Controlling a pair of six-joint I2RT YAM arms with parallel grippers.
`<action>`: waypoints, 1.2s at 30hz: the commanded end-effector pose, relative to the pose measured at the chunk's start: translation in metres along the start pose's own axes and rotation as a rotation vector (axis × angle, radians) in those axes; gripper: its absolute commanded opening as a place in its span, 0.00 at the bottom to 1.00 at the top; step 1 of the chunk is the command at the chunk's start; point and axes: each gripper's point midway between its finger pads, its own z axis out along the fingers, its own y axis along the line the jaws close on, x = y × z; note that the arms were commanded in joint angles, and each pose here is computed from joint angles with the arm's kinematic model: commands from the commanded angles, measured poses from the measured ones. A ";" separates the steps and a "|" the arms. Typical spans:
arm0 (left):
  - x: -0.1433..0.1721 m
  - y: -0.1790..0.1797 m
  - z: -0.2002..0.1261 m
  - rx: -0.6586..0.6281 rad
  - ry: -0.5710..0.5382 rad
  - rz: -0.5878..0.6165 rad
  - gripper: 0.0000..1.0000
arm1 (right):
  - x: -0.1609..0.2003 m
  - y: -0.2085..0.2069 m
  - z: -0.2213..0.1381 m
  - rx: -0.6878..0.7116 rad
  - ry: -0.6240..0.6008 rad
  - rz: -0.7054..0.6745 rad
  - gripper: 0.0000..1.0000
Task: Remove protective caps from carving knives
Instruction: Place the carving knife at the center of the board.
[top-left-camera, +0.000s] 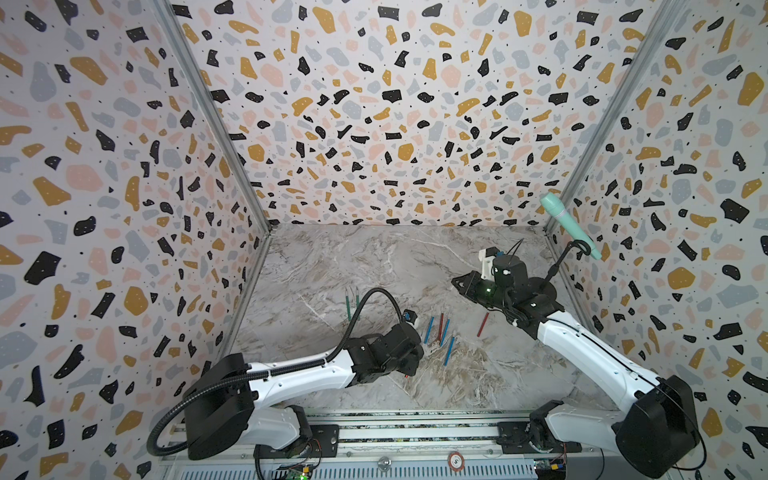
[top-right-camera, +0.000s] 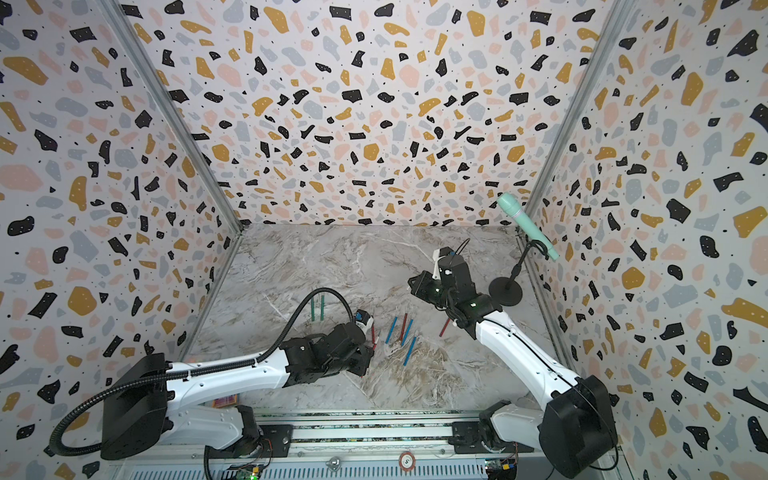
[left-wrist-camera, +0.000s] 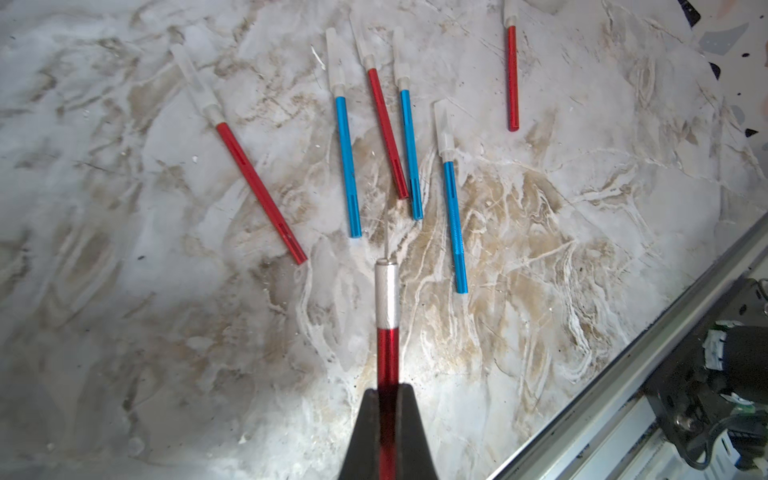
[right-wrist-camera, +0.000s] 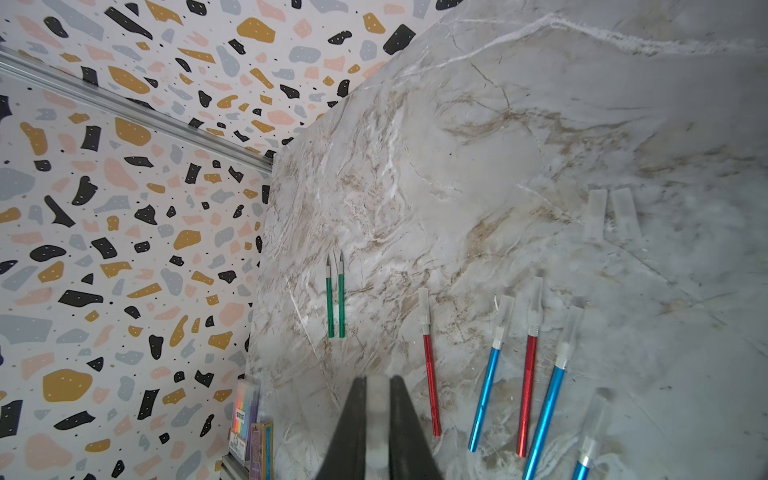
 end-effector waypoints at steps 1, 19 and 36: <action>-0.027 0.010 -0.013 -0.074 -0.090 -0.049 0.00 | 0.004 -0.008 -0.011 0.027 0.017 -0.055 0.00; -0.088 0.112 -0.012 -0.313 -0.099 -0.240 0.00 | 0.023 -0.049 -0.057 0.240 0.136 -0.354 0.00; -0.103 0.177 0.037 -0.416 0.002 -0.319 0.00 | 0.058 -0.071 -0.098 0.330 0.188 -0.478 0.00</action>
